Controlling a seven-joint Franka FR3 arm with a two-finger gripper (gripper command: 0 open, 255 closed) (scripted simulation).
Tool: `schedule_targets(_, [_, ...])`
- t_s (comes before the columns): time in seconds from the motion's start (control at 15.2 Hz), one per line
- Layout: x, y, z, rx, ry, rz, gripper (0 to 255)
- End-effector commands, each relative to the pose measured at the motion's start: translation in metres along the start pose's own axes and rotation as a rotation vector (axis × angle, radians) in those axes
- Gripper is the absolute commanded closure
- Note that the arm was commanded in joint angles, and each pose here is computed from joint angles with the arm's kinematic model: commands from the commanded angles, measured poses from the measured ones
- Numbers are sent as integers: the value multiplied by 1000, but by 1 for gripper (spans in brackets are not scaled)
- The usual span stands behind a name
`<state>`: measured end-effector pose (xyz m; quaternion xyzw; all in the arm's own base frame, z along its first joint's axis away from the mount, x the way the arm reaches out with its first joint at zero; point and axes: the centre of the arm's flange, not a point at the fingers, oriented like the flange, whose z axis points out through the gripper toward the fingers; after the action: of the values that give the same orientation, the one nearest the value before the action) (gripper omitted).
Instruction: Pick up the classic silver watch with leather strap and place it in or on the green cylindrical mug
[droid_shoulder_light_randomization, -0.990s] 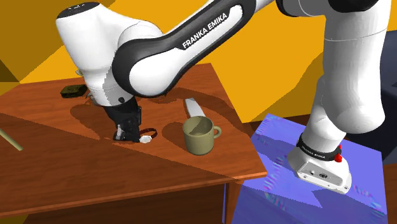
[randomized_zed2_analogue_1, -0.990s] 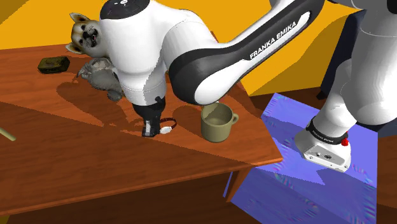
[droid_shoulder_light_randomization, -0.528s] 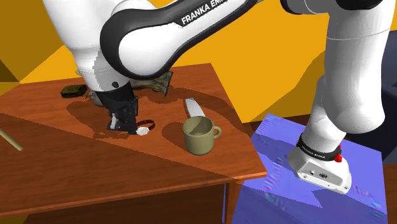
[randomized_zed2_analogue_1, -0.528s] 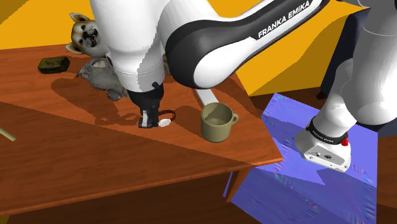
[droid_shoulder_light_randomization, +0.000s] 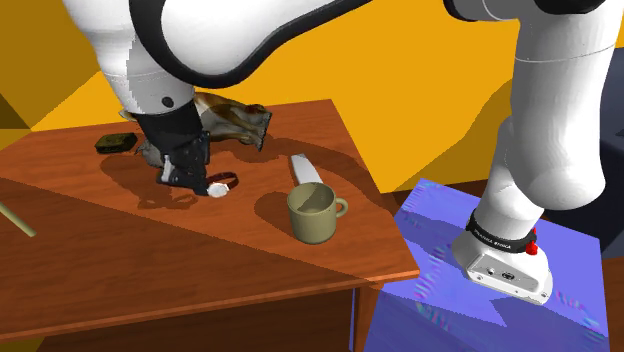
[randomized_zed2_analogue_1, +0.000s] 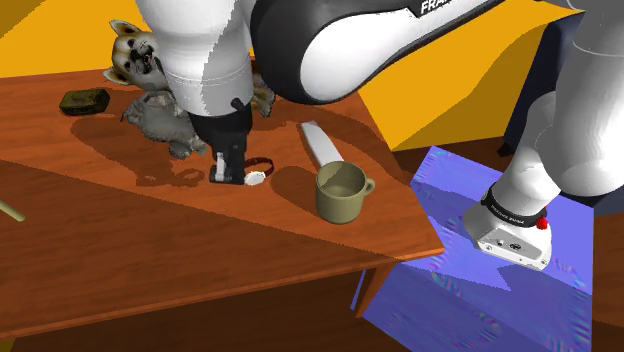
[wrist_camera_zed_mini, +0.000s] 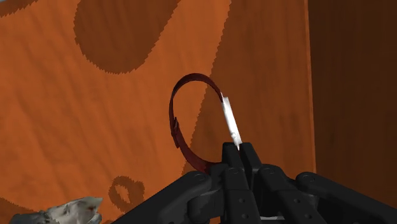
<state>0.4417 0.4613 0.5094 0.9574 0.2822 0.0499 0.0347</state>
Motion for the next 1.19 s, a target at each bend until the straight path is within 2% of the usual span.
schedule_targets(0.0, [-12, 6, -7, 0, 0, 0, 255])
schedule_targets(0.86, [-169, 70, -29, 0, 0, 0, 255])
schedule_targets(1.12, [-174, 70, -14, 0, 0, 0, 255])
